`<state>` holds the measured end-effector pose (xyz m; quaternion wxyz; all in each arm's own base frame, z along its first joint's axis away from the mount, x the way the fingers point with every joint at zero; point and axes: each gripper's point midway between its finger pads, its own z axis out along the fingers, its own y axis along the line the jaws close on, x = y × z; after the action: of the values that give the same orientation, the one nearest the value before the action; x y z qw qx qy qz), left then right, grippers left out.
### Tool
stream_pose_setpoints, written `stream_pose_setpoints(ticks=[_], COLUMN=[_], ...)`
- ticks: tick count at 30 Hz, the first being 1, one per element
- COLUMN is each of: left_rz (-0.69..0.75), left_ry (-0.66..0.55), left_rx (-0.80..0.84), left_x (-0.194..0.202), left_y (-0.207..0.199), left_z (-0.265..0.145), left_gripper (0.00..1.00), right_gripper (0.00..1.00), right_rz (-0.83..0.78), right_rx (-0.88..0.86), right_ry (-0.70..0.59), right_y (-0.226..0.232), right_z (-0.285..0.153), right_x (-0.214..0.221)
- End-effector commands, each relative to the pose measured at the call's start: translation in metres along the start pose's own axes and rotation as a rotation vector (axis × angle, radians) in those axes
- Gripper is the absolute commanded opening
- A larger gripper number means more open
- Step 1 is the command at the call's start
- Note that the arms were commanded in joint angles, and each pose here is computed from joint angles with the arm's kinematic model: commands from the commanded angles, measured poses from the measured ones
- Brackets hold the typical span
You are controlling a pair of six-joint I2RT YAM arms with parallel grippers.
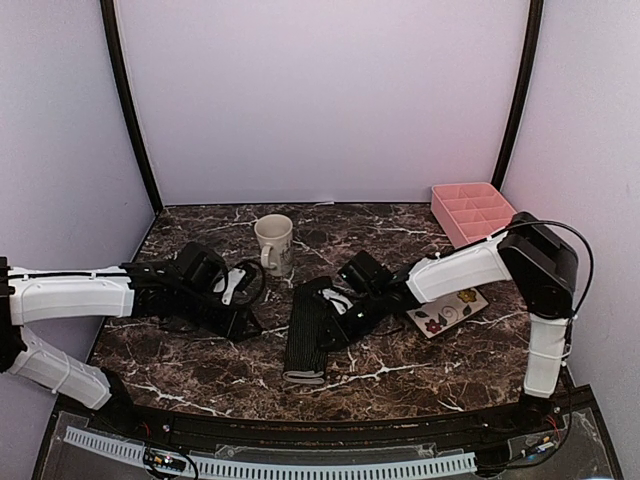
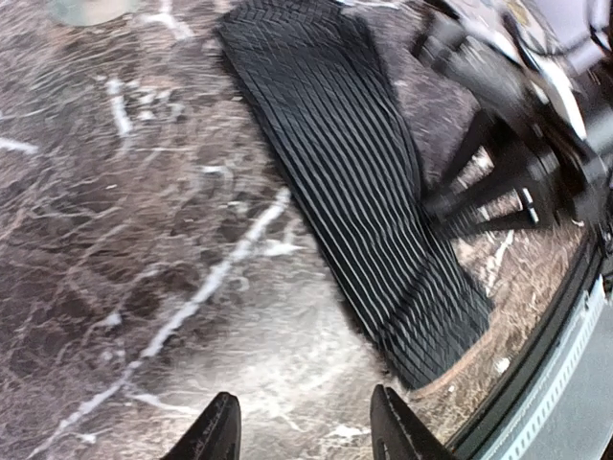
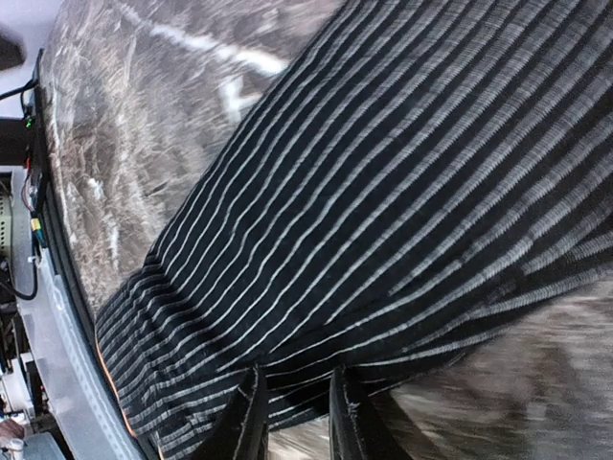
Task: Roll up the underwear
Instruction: Adjust the underwear at the center of the board.
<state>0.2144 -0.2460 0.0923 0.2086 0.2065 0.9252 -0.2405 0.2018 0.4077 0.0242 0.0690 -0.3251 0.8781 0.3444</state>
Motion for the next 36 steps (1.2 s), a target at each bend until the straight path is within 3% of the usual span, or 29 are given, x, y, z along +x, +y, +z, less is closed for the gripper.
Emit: stream_pose_setpoints(ticks=[1,7,14,20,26,32,36], left_rz=[0.082,0.227,0.663,0.896,1.087,1.173,1.228], left_ry=[0.0,-0.062,-0.171,-0.263,-0.206,-0.209,-0.194], left_rx=[0.062,0.103,0.162,0.147,0.187,0.18,0.189], left_x=[0.009,0.006,0.013,0.009,0.027,0.036,0.04], left_y=[-0.017,-0.031,-0.077,-0.09,-0.102,-0.106,-0.111], left_z=[-0.001,-0.009,-0.007,0.009,0.042,0.064,0.072], left_gripper=[0.49,0.49,0.52,0.57,0.59,0.6,0.59], right_gripper=[0.24,0.26,0.28,0.25,0.16,0.12,0.16], right_rz=[-0.026,-0.094,-0.143,-0.109,-0.057,-0.025,-0.037], right_rx=[0.135,-0.041,-0.234,-0.247,-0.238,-0.266,-0.304], right_ry=[0.113,0.019,-0.038,0.086,0.134,0.18,0.143], right_y=[-0.048,0.015,0.076,0.048,0.016,0.006,0.025], right_z=[-0.015,-0.043,-0.046,-0.006,0.012,0.022,0.007], right_x=[0.022,-0.009,-0.016,0.024,0.043,0.058,0.038])
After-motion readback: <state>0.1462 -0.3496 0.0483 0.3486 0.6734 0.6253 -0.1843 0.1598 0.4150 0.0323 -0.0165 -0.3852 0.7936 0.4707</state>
